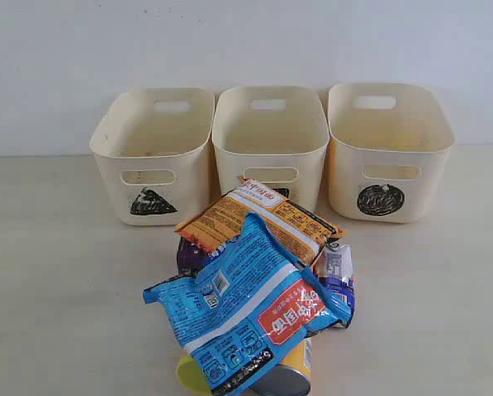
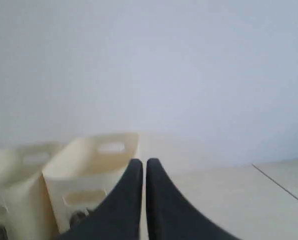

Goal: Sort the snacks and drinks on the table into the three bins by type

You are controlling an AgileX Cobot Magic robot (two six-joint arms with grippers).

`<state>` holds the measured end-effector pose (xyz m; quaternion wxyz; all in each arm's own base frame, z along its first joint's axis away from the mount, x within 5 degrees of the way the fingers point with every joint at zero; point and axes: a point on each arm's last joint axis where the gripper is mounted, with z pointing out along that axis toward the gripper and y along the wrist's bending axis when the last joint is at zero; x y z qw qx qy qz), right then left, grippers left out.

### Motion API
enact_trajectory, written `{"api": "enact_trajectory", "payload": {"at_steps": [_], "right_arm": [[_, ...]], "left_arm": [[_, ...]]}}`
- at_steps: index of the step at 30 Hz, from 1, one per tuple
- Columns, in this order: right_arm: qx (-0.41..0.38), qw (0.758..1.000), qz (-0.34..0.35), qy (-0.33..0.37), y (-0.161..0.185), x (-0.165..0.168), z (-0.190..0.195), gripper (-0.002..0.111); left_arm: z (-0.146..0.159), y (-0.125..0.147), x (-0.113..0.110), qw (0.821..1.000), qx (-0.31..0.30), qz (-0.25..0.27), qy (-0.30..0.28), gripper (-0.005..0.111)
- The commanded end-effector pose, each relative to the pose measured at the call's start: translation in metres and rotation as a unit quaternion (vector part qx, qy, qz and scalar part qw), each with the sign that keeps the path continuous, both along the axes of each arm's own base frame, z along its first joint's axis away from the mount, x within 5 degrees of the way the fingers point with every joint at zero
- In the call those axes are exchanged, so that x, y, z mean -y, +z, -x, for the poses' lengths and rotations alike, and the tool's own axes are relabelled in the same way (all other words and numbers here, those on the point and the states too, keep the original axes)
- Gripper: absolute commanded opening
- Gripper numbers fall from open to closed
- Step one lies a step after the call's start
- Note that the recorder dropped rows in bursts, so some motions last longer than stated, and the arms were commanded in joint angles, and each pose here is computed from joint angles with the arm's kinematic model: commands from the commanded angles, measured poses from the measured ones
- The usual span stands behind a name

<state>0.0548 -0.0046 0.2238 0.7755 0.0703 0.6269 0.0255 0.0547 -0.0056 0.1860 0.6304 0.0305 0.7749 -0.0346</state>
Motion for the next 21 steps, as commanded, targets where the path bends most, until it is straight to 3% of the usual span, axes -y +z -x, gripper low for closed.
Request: {"api": "enact_trajectory", "payload": {"at_steps": [1, 3, 11, 21], "right_arm": [[0.096, 0.993, -0.068, 0.018, 0.016, 0.001, 0.005, 0.0], [0.096, 0.992, -0.074, 0.021, 0.017, 0.0, 0.005, 0.0], [0.067, 0.997, -0.045, 0.022, 0.086, -0.001, -0.01, 0.0], [-0.143, 0.989, 0.035, -0.012, 0.13, 0.006, -0.061, 0.0]], "left_arm": [[0.0, 0.002, 0.0, 1.0, 0.007, 0.005, 0.002, 0.004], [0.0, 0.002, 0.0, 1.0, 0.007, 0.005, 0.002, 0.004], [0.0, 0.002, 0.0, 1.0, 0.007, 0.005, 0.002, 0.004], [0.0, 0.002, 0.0, 1.0, 0.007, 0.005, 0.002, 0.004]]}}
